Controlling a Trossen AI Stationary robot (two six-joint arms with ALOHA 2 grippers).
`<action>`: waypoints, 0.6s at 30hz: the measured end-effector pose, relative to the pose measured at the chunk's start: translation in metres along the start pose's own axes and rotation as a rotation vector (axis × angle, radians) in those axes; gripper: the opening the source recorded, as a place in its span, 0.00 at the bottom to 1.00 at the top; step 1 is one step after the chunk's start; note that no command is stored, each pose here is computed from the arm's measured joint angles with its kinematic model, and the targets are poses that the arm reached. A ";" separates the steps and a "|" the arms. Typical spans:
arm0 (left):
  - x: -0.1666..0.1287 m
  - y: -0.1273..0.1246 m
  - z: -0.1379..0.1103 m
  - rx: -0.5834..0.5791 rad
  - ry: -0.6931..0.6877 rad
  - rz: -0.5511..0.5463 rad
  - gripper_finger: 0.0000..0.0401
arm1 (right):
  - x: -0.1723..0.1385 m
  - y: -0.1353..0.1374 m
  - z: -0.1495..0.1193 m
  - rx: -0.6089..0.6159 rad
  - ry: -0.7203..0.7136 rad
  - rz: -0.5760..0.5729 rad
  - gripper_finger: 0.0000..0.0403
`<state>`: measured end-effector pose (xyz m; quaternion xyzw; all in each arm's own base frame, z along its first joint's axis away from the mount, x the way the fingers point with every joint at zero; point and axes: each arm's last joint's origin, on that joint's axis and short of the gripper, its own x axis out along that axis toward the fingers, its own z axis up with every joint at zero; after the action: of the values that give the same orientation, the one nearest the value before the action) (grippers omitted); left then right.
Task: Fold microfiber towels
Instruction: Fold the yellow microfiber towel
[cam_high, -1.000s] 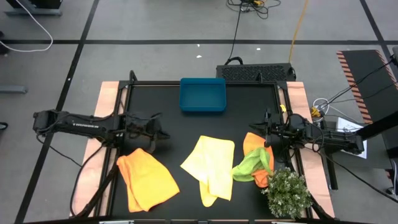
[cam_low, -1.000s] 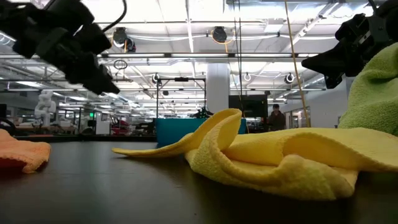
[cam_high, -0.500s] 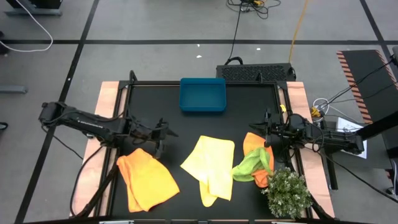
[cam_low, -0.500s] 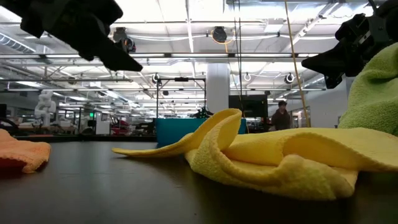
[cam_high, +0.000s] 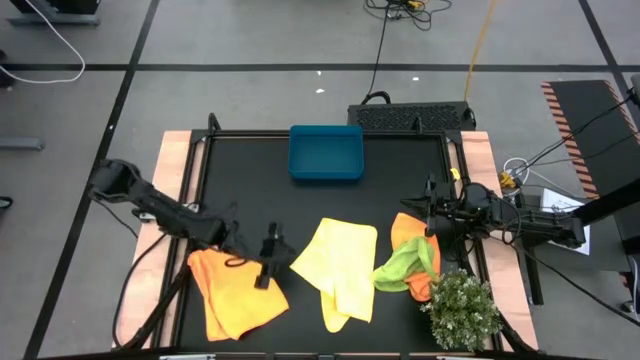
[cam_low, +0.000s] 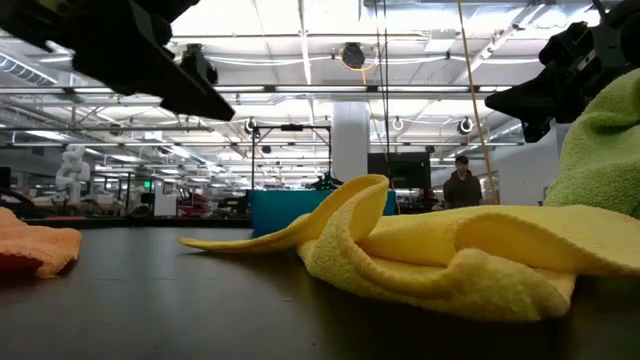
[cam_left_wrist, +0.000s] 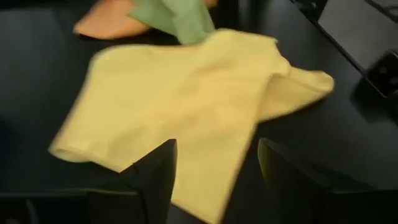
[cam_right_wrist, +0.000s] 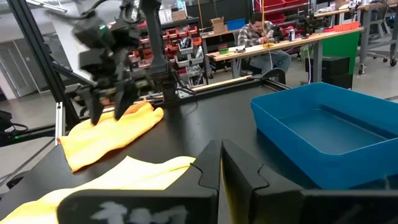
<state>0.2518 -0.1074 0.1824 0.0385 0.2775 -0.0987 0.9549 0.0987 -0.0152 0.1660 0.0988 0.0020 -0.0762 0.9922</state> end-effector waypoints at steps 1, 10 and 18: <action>0.004 -0.006 -0.001 -0.004 0.001 0.007 0.53 | 0.000 0.000 0.000 0.000 0.000 0.000 0.02; 0.030 -0.052 -0.025 0.036 0.050 0.045 0.48 | 0.000 0.000 0.000 0.000 0.000 0.000 0.02; 0.054 -0.033 -0.031 0.122 0.274 0.226 0.50 | 0.000 0.000 0.000 0.000 0.000 0.000 0.02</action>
<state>0.2732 -0.1447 0.1262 0.1404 0.3924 -0.0013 0.9090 0.0987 -0.0152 0.1659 0.0988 0.0021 -0.0763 0.9922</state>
